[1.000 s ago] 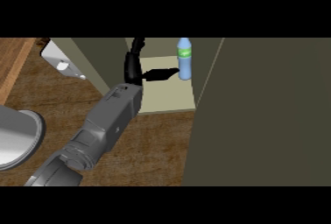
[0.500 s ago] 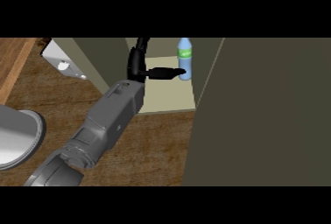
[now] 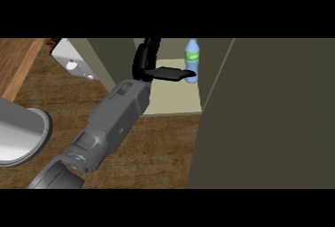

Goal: Pick up the bottled water, place it into the cabinet and close the cabinet

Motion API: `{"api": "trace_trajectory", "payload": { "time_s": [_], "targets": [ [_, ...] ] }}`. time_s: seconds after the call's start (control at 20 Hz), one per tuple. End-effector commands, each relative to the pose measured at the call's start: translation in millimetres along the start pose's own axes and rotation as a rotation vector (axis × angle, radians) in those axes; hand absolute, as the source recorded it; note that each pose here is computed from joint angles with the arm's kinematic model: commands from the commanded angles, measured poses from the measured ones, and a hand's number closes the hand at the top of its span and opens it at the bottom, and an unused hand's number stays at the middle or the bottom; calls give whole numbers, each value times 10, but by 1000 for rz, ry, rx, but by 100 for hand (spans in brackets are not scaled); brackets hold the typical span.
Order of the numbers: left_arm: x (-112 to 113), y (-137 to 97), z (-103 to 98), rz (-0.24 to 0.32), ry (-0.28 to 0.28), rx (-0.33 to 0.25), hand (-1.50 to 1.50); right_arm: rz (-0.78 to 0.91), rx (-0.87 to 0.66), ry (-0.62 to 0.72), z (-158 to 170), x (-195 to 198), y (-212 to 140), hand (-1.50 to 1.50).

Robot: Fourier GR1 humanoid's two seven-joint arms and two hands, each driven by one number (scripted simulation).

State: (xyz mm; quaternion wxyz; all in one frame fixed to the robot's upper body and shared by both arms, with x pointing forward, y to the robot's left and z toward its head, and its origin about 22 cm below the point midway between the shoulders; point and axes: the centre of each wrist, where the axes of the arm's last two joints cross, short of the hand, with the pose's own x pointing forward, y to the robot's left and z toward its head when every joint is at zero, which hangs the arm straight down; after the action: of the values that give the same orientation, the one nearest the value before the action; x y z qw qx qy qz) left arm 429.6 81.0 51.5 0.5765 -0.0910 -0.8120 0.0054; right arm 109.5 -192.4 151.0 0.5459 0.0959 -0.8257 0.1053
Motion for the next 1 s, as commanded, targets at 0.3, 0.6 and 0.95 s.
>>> {"api": "trace_trajectory", "payload": {
  "time_s": [0.3, 0.6, 0.95],
  "targets": [
    [-153, -87, 541, 140, 42, -70, 150, 13, -10, -7, 28, 236, -6, -150],
    [-50, 104, 810, 150, 52, -48, 150, 107, 65, -5, 89, 356, -63, -150],
    [-66, 345, 1549, 136, 78, -38, 150, 149, 281, 119, 61, 325, 36, 150]
  ]
}}
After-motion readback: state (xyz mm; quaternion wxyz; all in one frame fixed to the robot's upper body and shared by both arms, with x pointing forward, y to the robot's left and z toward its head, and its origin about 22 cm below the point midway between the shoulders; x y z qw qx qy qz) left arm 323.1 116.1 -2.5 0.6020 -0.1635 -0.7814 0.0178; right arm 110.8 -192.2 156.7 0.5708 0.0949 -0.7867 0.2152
